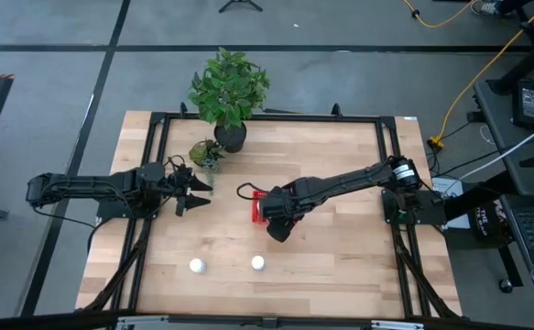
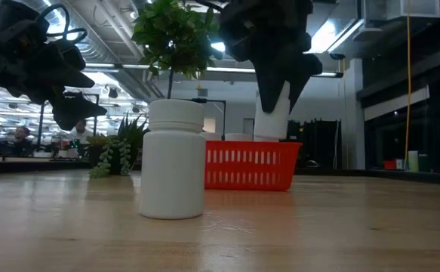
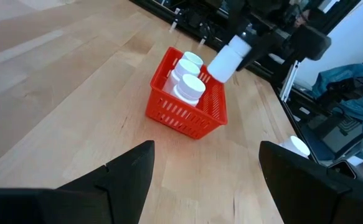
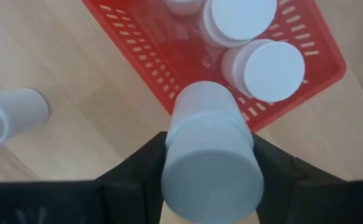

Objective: Pick and place pill bottles into a basket
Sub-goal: Put the white pill bottle into the red bin

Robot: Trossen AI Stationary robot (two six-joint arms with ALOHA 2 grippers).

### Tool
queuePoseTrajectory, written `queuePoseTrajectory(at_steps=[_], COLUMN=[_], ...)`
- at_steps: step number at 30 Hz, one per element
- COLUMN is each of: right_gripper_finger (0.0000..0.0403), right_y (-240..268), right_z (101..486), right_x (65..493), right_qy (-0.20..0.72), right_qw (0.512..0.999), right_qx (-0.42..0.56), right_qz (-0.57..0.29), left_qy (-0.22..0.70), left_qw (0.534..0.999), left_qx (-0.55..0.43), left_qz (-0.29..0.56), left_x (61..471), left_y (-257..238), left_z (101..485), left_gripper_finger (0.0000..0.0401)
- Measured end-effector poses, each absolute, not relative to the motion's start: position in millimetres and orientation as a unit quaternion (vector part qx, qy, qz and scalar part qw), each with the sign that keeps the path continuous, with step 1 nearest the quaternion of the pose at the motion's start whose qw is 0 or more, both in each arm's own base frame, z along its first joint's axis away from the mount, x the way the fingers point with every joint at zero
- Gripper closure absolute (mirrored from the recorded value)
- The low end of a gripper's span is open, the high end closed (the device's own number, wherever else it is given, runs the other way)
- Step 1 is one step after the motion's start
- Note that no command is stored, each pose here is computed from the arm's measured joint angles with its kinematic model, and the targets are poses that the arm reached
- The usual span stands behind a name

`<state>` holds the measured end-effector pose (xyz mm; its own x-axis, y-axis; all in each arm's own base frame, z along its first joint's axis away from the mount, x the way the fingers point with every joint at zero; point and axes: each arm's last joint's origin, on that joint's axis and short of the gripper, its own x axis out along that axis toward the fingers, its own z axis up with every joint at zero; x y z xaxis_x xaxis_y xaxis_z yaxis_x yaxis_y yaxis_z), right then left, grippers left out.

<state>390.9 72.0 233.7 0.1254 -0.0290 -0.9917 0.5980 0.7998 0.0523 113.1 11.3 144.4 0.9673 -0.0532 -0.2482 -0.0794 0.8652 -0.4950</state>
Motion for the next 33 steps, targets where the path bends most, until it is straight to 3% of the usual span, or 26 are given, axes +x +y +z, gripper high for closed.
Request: queuePoseTrajectory(at_steps=[33], right_gripper_finger=[0.0232], right_y=[53.5], right_z=[217.2], right_x=[392.1], right_qy=[0.621], right_qw=[0.712], right_qx=[0.235], right_qz=[-0.229], left_qy=[0.128], left_qw=[0.957], left_qx=[-0.260], left_qz=[0.006], left_x=[113.1], left_y=[11.3], left_z=[144.4], left_gripper_finger=[0.0120])
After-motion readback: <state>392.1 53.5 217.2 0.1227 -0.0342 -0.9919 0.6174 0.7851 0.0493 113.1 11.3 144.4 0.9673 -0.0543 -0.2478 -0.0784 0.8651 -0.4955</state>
